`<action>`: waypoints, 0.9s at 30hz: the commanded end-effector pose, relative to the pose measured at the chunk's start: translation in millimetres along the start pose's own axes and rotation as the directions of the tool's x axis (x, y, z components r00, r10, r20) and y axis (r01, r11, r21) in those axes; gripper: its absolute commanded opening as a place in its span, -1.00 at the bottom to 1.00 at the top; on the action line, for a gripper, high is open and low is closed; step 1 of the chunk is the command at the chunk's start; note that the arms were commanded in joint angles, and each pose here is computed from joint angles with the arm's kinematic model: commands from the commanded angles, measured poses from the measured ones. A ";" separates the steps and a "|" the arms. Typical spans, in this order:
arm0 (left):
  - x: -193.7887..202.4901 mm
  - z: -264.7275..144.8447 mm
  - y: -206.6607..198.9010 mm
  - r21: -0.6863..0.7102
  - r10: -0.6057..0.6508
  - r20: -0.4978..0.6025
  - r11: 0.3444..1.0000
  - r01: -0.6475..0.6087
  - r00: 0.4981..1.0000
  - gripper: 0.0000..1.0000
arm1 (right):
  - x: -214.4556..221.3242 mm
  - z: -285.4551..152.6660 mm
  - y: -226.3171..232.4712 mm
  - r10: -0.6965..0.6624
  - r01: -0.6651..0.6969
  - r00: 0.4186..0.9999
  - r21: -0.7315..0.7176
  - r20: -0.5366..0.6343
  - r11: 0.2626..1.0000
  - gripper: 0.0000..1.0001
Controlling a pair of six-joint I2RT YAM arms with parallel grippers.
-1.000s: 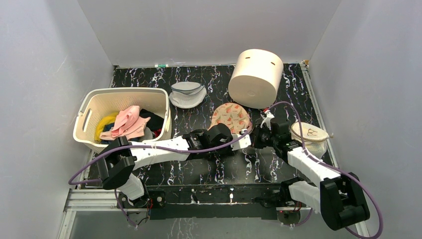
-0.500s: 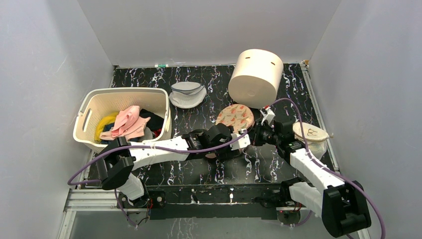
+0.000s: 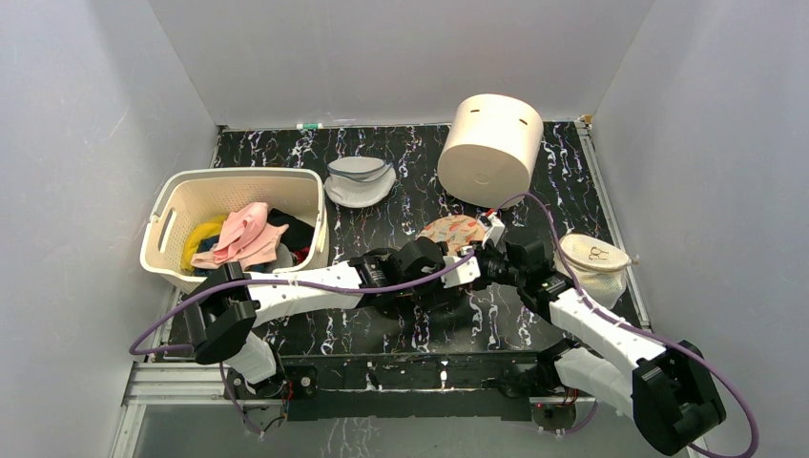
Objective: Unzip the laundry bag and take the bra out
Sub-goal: Unzip the laundry bag at the center of the board.
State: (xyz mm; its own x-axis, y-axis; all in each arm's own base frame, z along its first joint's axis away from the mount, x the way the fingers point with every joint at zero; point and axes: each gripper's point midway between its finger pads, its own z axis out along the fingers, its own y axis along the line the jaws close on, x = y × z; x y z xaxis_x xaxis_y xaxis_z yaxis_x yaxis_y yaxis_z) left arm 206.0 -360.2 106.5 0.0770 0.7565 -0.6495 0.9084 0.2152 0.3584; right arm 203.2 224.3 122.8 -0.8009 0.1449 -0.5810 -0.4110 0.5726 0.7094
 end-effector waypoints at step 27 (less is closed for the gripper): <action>-9.4 -20.7 24.7 -0.116 0.036 0.021 0.993 -0.033 0.999 -1.00 | -51.8 -28.7 -66.2 0.013 -0.071 0.975 0.256 0.222 0.964 -1.00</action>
State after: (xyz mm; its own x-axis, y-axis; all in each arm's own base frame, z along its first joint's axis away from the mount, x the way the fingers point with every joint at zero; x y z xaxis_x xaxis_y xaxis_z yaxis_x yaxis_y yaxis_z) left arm 218.6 -357.4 113.3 0.1011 0.7653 -0.6357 0.8719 0.2396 0.4271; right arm 234.5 187.3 114.8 -0.7475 0.2520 -0.6146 -0.2981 0.6995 0.6495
